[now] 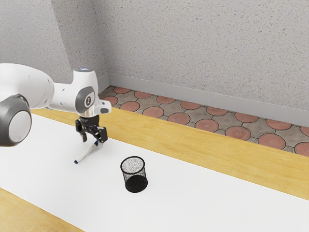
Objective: Put the marker into the pen holder.
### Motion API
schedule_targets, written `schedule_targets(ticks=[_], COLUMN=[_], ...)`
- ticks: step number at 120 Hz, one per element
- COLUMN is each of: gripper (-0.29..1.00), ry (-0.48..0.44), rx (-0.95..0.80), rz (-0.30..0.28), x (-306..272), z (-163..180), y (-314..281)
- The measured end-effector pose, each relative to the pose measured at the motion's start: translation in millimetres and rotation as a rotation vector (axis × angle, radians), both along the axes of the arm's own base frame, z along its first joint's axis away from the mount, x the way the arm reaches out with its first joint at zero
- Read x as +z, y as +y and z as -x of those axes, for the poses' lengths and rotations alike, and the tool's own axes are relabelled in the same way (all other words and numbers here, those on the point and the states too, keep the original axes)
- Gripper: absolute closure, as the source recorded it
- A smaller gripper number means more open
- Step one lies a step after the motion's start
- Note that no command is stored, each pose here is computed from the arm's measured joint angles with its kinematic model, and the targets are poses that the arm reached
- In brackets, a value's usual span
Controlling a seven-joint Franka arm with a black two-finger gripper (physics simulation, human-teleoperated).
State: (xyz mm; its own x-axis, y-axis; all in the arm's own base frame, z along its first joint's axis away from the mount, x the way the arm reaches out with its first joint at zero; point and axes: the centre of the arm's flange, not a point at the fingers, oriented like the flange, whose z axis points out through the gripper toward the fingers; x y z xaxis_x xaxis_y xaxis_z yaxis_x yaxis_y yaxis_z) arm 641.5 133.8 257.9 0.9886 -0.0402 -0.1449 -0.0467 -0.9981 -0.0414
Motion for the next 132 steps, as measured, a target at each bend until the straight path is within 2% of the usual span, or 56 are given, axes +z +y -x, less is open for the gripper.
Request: schedule_targets(ticks=[32, 96, 132], gripper=[0.11, 0.6, 0.69], ry=[-0.006, -0.015, -0.014], rx=[-0.004, -0.015, -0.019], rz=[0.0, 0.004, 0.001], x=[-7.8, -7.5, -8.9], z=[0.9, -0.1, 0.6], y=[4.6, 4.9, 4.3])
